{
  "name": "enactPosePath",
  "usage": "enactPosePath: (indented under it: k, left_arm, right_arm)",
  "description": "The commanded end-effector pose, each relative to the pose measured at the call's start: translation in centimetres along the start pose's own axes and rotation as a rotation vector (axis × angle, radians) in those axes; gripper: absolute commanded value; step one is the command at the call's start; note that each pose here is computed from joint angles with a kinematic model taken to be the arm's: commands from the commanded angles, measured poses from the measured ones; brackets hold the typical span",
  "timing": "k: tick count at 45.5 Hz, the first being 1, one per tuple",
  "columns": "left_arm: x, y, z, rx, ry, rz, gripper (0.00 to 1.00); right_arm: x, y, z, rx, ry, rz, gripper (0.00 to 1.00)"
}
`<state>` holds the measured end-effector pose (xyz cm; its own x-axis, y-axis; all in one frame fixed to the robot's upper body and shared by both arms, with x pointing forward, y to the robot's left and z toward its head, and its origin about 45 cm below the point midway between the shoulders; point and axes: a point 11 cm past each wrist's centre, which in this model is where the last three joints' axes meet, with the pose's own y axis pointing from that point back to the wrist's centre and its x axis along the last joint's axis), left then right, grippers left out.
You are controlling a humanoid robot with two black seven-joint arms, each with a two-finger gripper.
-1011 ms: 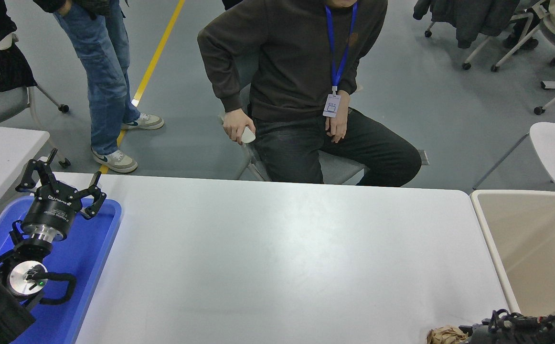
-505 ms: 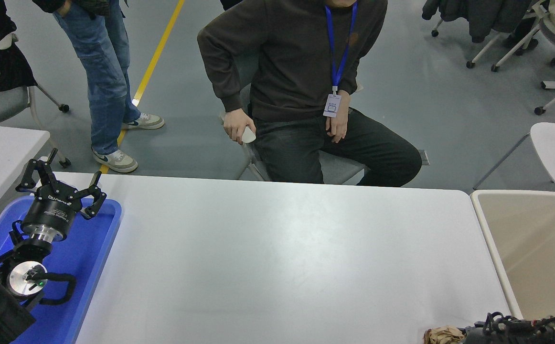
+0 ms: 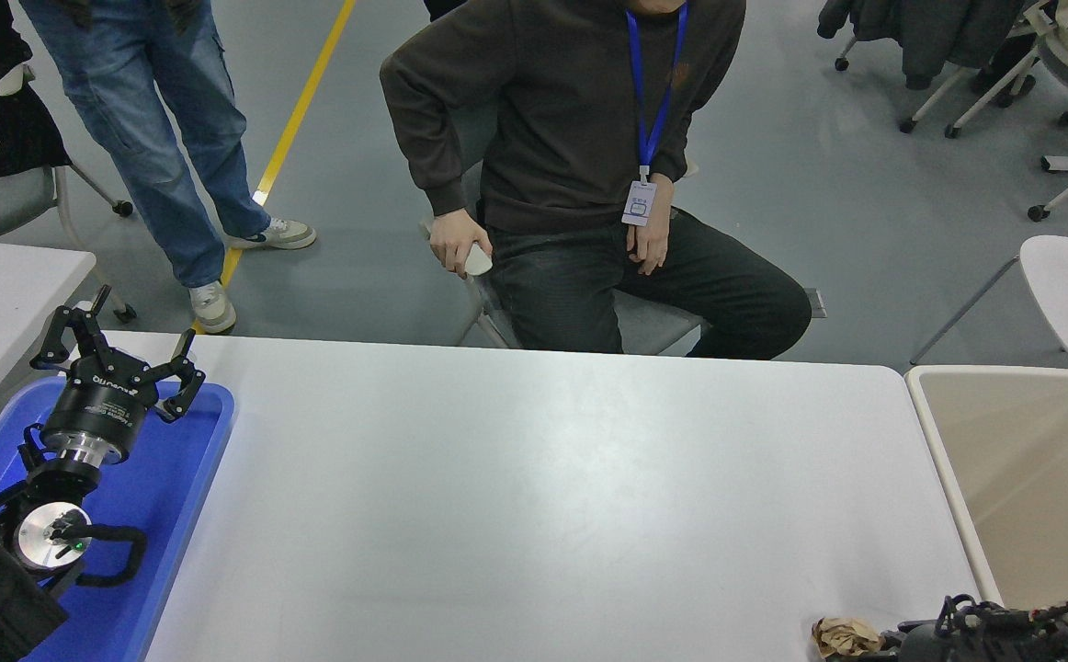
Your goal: Clean the table surface
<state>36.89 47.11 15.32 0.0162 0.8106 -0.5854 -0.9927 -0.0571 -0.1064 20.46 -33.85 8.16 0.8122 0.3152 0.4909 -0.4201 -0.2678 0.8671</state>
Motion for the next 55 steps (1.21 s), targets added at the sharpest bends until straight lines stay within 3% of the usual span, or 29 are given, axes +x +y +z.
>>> enactPosePath:
  k: [1, 13, 30, 55]
  left_arm:
    - [0.0, 0.0, 0.0, 0.000, 0.000, 0.000, 1.00]
    - [0.0, 0.0, 0.0, 0.000, 0.000, 0.000, 1.00]
    - [0.0, 0.0, 0.0, 0.000, 0.000, 0.000, 1.00]
    - [0.0, 0.0, 0.0, 0.000, 0.000, 0.000, 1.00]
  right_arm:
    - [2.0, 2.0, -0.1, 0.048, -0.075, 0.037, 0.00]
    - [3.7, 5.2, -1.4, 0.120, -0.129, 0.057, 0.00]
    - [7.9, 6.7, -0.5, 0.141, -0.243, 0.114, 0.00]
    - [18.1, 10.7, -5.4, 0.641, -0.538, 0.270, 0.00]
